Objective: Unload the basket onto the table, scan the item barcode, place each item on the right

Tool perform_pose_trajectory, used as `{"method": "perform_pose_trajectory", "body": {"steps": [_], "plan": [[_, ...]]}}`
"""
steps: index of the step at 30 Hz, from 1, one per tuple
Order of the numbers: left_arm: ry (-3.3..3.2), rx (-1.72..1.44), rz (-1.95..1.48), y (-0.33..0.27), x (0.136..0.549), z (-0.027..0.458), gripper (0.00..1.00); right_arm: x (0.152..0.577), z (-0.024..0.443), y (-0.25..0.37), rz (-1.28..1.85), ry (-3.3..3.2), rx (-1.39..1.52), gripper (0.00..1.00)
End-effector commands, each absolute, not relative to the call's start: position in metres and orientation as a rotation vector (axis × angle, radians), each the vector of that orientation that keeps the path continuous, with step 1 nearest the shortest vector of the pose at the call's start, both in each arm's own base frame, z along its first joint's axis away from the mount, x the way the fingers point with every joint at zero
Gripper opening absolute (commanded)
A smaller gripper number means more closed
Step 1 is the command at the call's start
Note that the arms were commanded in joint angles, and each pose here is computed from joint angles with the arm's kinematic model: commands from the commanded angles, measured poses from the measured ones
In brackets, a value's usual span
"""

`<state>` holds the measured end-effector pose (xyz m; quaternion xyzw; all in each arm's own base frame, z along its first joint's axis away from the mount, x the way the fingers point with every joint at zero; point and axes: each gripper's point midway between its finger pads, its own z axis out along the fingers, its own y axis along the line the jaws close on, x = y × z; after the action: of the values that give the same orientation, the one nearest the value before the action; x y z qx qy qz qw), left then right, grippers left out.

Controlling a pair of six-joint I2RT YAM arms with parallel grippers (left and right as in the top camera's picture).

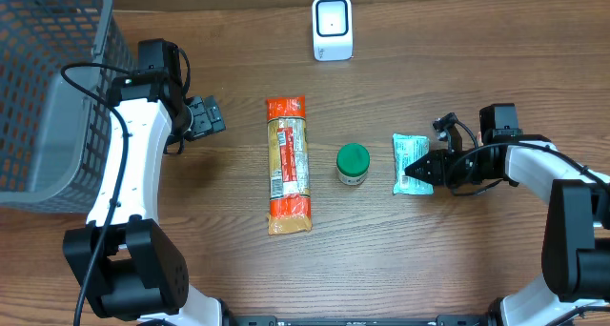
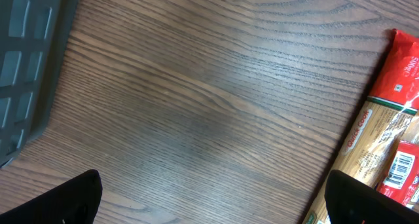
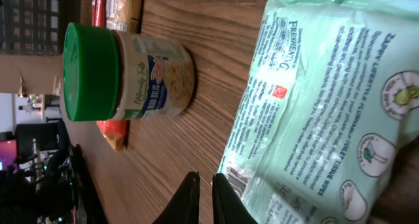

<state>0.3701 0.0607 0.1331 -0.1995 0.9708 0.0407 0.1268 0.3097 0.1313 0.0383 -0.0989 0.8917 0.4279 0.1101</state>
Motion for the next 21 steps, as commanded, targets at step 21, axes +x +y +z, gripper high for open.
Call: {"method": "perform_pose_trajectory", "body": {"steps": [21], "plan": [[2.816,-0.551,0.134,0.063,0.372,0.138,1.00,0.307,0.003,0.136,1.349,2.648,-0.251,0.04]]}}
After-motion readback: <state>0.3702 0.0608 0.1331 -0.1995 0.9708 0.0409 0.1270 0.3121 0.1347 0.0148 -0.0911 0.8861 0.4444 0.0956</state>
